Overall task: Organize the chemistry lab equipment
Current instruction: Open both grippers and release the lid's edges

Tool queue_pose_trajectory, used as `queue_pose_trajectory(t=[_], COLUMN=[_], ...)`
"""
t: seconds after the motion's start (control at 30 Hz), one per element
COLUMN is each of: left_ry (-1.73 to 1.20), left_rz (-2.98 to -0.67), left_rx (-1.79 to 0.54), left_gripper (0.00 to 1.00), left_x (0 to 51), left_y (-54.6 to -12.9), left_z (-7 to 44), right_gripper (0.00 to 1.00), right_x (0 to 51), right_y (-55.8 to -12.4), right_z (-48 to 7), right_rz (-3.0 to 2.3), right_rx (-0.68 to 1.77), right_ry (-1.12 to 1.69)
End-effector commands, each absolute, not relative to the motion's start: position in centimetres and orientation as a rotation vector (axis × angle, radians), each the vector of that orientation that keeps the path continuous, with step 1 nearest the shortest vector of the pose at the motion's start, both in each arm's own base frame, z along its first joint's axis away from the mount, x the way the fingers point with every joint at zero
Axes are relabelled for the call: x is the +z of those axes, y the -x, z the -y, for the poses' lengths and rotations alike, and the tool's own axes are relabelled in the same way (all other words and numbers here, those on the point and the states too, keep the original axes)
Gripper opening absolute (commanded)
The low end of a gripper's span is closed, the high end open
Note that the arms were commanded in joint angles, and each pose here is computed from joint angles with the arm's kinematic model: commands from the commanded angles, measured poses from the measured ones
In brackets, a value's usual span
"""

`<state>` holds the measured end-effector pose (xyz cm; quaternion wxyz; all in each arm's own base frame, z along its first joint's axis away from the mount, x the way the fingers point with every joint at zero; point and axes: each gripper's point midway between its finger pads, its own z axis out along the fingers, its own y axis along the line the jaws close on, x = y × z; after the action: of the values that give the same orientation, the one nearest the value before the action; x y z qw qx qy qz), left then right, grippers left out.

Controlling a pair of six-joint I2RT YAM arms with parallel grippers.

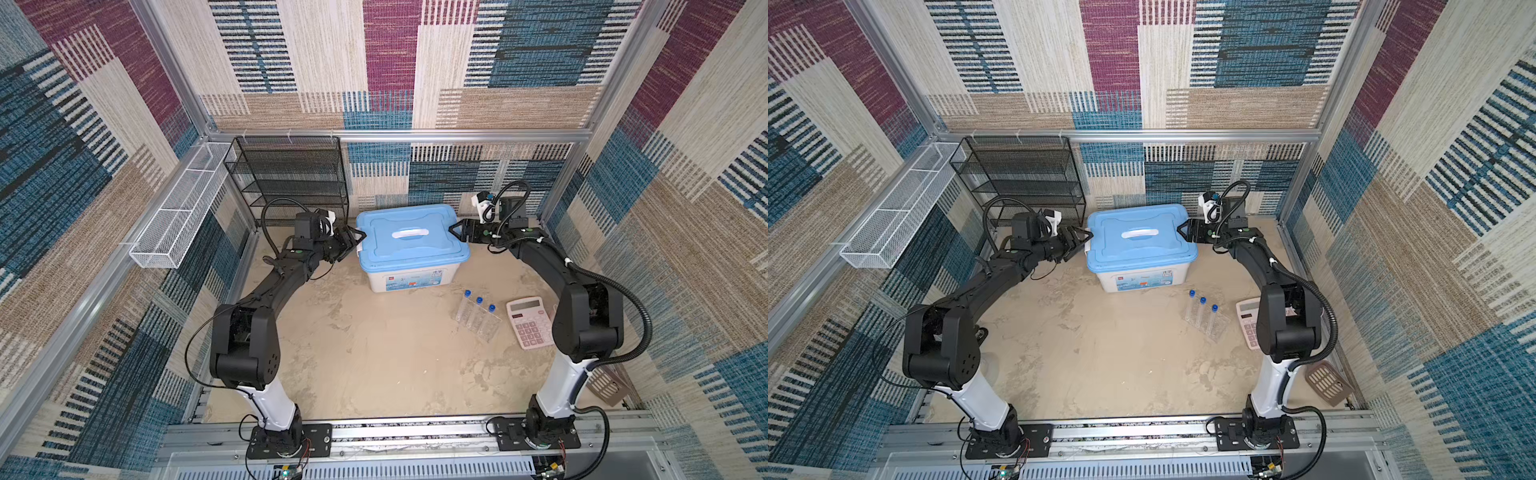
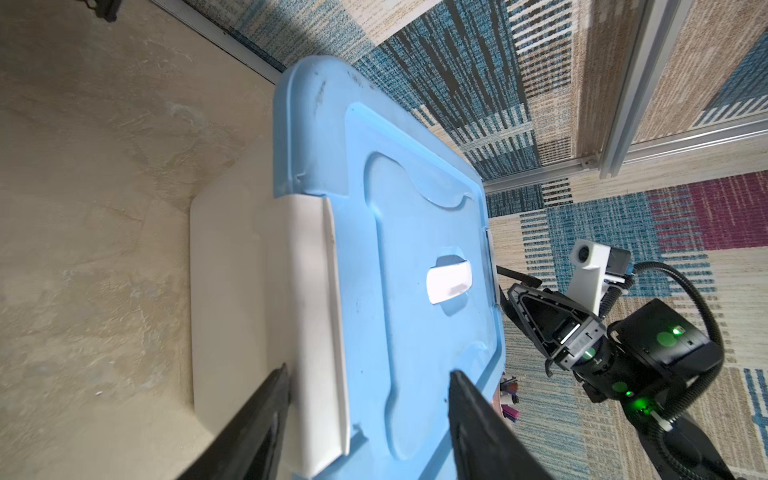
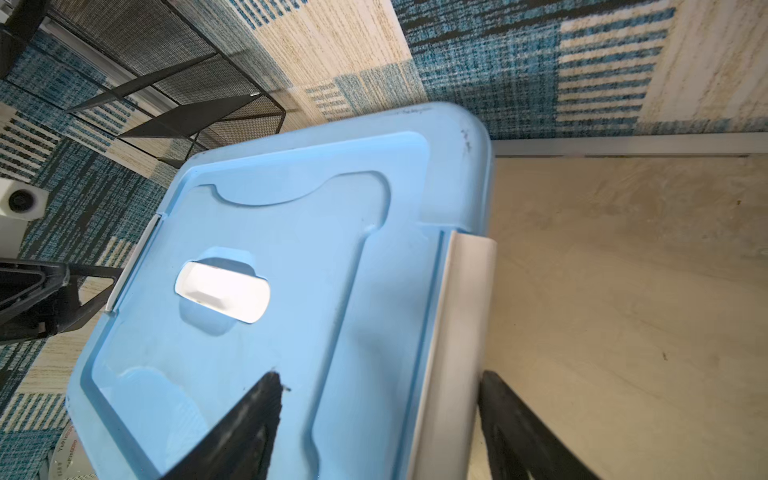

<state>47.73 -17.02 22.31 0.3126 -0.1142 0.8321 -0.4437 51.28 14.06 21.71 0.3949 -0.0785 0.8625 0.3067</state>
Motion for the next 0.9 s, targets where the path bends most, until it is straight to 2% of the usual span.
queue_pose_trajectory(t=[0.0, 0.3, 0.43, 0.87], left_ry=[0.237, 0.222, 0.225, 0.276], left_rz=[-2.184, -2.186, -2.191, -2.205], left_rx=[-1.19, -1.202, -1.178, -0.76], left_gripper=[0.62, 0.62, 0.62, 0.86], left_x=[22.8, 22.8, 22.8, 23.4], left_y=[-47.7, -47.9, -47.7, -45.7], left_z=[17.8, 18.7, 18.3, 12.3], right_gripper=[0.76, 0.74, 0.76, 0.93], right_x=[22.8, 22.8, 22.8, 26.5], right_y=[-51.2, -50.9, -51.0, -49.7], right_z=[-15.0, -15.8, -15.4, -11.8], right_rz=[-2.153, -2.156, -2.157, -1.975], right_rx=[0.804, 0.835, 0.794, 0.609], right_ry=[0.252, 0.271, 0.262, 0.19])
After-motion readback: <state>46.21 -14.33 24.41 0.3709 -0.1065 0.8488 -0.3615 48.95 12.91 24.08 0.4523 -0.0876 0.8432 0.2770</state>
